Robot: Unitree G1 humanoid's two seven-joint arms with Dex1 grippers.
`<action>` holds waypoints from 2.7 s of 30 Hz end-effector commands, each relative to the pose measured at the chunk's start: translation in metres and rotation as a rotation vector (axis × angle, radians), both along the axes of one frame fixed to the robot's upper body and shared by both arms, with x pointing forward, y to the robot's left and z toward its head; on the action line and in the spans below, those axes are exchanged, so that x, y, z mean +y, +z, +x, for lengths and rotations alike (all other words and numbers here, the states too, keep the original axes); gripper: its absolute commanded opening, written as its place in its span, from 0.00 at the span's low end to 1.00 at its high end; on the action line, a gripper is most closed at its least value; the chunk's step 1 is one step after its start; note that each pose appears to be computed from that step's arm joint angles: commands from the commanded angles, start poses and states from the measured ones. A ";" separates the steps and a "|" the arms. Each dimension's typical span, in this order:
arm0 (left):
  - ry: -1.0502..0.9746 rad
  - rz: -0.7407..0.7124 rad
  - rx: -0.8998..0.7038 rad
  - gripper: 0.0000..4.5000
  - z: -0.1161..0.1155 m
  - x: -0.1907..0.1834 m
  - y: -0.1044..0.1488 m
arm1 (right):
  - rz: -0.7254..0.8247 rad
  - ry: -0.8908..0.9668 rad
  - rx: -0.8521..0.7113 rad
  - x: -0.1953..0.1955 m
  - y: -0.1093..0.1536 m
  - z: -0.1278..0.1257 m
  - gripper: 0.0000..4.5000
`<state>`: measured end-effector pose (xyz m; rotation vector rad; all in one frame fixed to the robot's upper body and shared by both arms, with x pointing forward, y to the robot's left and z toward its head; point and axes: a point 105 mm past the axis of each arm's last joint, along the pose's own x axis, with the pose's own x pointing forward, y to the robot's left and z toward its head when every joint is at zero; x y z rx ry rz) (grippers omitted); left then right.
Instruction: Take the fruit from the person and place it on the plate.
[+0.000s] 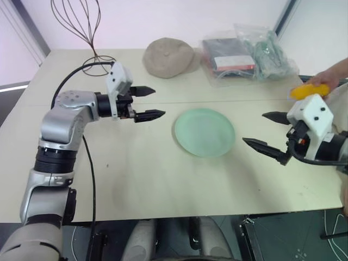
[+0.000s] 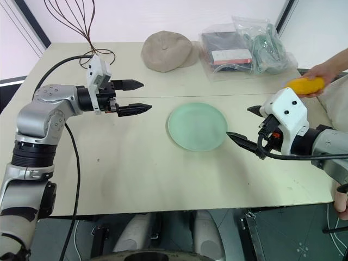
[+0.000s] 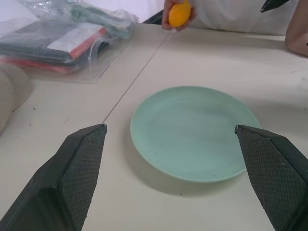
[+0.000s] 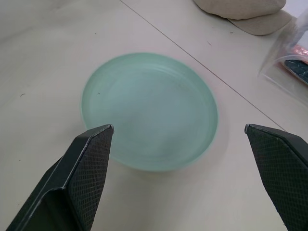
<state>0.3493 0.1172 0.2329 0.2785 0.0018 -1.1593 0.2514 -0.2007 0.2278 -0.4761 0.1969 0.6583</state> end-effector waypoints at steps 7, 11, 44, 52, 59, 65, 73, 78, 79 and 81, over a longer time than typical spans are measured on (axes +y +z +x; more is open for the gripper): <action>-0.015 -0.035 -0.059 0.99 -0.004 -0.004 0.020 | -0.016 0.005 -0.046 0.001 0.009 0.000 1.00; -0.016 -0.035 -0.059 0.99 -0.004 -0.004 0.020 | -0.015 0.005 -0.046 0.001 0.009 0.000 1.00; -0.020 -0.030 -0.060 0.99 -0.003 -0.006 0.018 | -0.014 0.001 -0.050 0.000 0.008 0.001 1.00; -0.007 -0.048 -0.068 0.99 0.000 -0.007 0.021 | 0.003 -0.003 -0.090 0.001 0.017 0.004 1.00; 0.000 -0.056 -0.072 0.99 0.003 -0.008 0.022 | 0.303 -0.030 -0.242 0.018 0.067 0.023 1.00; 0.001 -0.062 -0.078 0.99 0.004 -0.008 0.023 | 0.566 0.000 -0.209 0.046 0.096 0.030 1.00; 0.008 -0.062 -0.085 0.99 0.006 -0.008 0.023 | 0.637 -0.055 -0.145 0.068 0.094 0.046 1.00; 0.011 -0.064 -0.088 0.99 0.005 -0.007 0.023 | 0.632 -0.099 -0.150 0.069 0.094 0.057 1.00; 0.012 -0.064 -0.089 0.99 0.004 -0.007 0.024 | 0.629 -0.108 -0.155 0.067 0.095 0.059 1.00; 0.016 -0.063 -0.090 0.99 0.004 -0.006 0.024 | 0.630 -0.119 -0.163 0.065 0.097 0.063 1.00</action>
